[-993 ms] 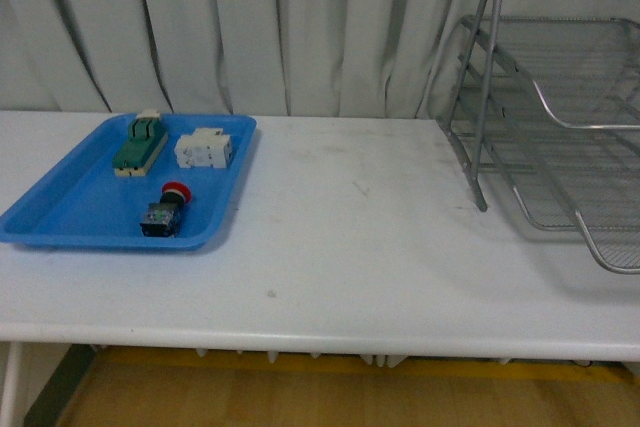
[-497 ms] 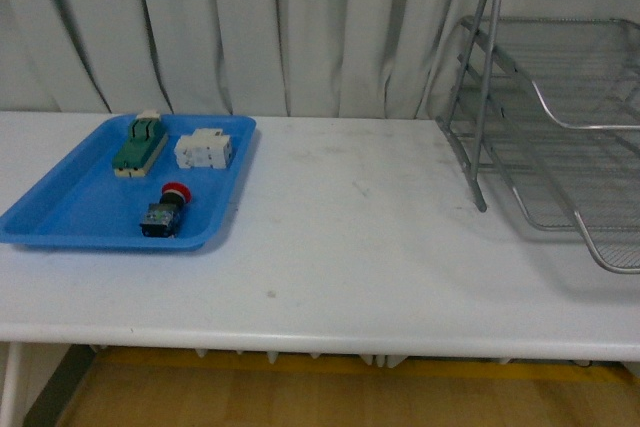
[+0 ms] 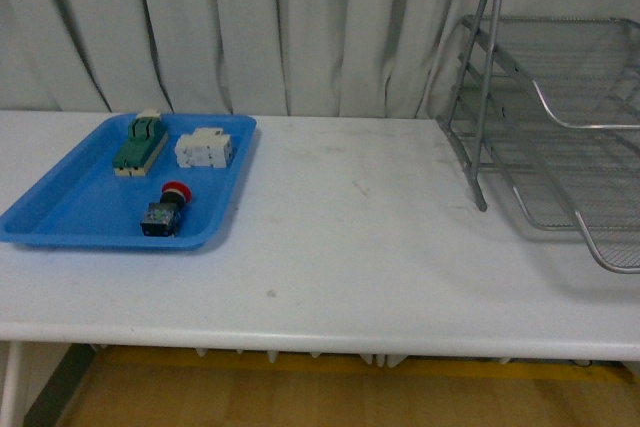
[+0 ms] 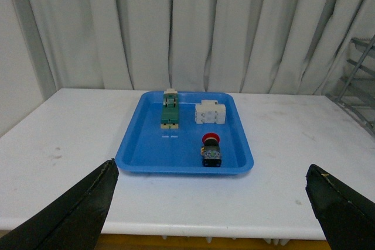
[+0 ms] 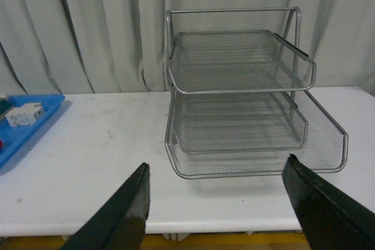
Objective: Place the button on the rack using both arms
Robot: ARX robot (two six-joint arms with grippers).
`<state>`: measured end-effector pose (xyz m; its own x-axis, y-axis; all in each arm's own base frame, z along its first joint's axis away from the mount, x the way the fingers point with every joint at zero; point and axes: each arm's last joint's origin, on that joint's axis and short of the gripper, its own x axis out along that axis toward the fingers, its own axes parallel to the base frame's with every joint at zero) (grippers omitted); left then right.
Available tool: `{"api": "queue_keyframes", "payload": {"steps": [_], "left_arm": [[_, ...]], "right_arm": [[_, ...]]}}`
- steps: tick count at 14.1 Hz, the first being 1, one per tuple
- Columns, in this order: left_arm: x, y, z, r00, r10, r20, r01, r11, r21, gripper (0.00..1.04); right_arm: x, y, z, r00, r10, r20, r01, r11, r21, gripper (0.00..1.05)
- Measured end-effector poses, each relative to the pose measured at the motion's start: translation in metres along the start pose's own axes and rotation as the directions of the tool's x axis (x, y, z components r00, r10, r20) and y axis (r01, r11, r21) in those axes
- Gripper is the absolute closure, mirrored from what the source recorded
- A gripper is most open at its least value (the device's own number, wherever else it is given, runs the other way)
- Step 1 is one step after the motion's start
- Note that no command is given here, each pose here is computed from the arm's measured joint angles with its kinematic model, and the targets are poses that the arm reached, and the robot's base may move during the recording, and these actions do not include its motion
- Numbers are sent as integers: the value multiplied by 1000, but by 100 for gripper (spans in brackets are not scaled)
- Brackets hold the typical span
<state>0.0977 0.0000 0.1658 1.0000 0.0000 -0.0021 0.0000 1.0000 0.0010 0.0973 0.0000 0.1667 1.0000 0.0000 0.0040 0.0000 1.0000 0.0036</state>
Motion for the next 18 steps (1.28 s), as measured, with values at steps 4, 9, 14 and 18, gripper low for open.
{"api": "queue_keyframes", "payload": {"steps": [4,9,14,18], "left_arm": [[0,0,0,1000,0,0,0,1000,0,7],[26,-12,42,893,63,-445,-137,981,-136,7],[179,-26,61,834,12,-552,-58,996,-67,7],[292,-55,28,703,10,-711,21,999,35,7]], "right_arm": [[0,0,0,1000,0,0,0,1000,-1,7],[0,0,0,1000,-1,0,1,1000,-1,6],[0,0,0,1000,-1,0,1,1000,-1,6],[0,0,0,1000,-1,0,1,1000,-1,6]]}}
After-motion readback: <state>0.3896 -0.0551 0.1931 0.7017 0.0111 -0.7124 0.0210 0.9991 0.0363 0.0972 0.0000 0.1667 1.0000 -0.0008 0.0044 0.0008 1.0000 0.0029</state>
